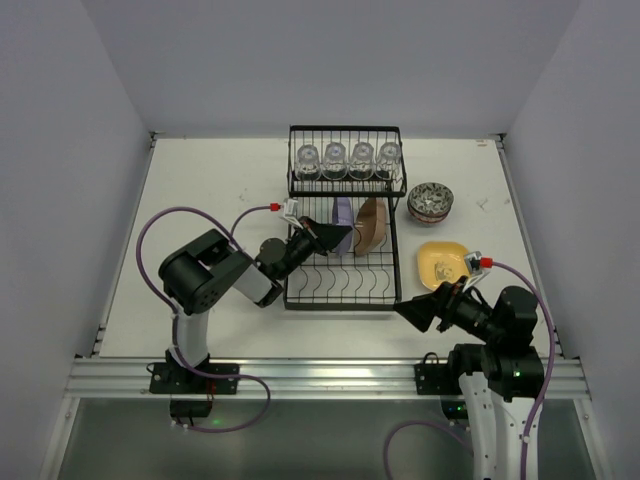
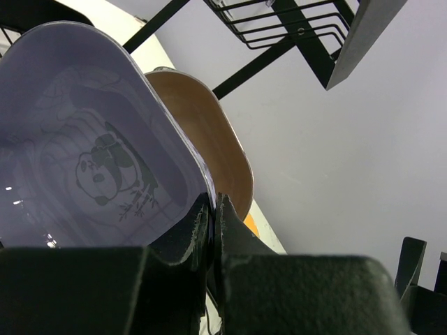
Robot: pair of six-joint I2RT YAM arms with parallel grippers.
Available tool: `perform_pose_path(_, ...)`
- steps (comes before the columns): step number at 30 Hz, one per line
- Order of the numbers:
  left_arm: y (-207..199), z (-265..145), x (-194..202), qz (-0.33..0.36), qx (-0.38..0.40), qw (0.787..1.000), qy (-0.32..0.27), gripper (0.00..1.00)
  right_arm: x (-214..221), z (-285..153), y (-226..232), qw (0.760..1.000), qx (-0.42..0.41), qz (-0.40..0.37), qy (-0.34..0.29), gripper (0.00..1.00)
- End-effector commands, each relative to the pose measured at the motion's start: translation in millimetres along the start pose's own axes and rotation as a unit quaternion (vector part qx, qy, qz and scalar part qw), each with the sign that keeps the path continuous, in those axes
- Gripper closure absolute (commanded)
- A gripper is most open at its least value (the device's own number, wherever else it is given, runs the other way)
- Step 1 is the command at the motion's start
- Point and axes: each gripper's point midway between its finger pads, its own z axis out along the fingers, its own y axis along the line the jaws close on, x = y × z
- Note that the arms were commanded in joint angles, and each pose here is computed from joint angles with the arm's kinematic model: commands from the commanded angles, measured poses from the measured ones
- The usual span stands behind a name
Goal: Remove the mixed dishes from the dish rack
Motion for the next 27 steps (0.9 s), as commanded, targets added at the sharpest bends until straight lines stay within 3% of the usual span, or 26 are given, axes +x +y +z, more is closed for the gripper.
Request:
perform_pose_path(1,-49.3,-9.0,-31.3,-0.015,0.116,0.990,-0.078,1.00,-2.2,-5.0,12.0,1.000,-0.013,-0.013,0.000,0.02)
perform_pose_path(27,-78.4,-5.6,-56.1,-0.039,0.154,0.981,-0.111,1.00,-1.1,-5.9,13.1,1.000,-0.015,-0.019,-0.001,0.02)
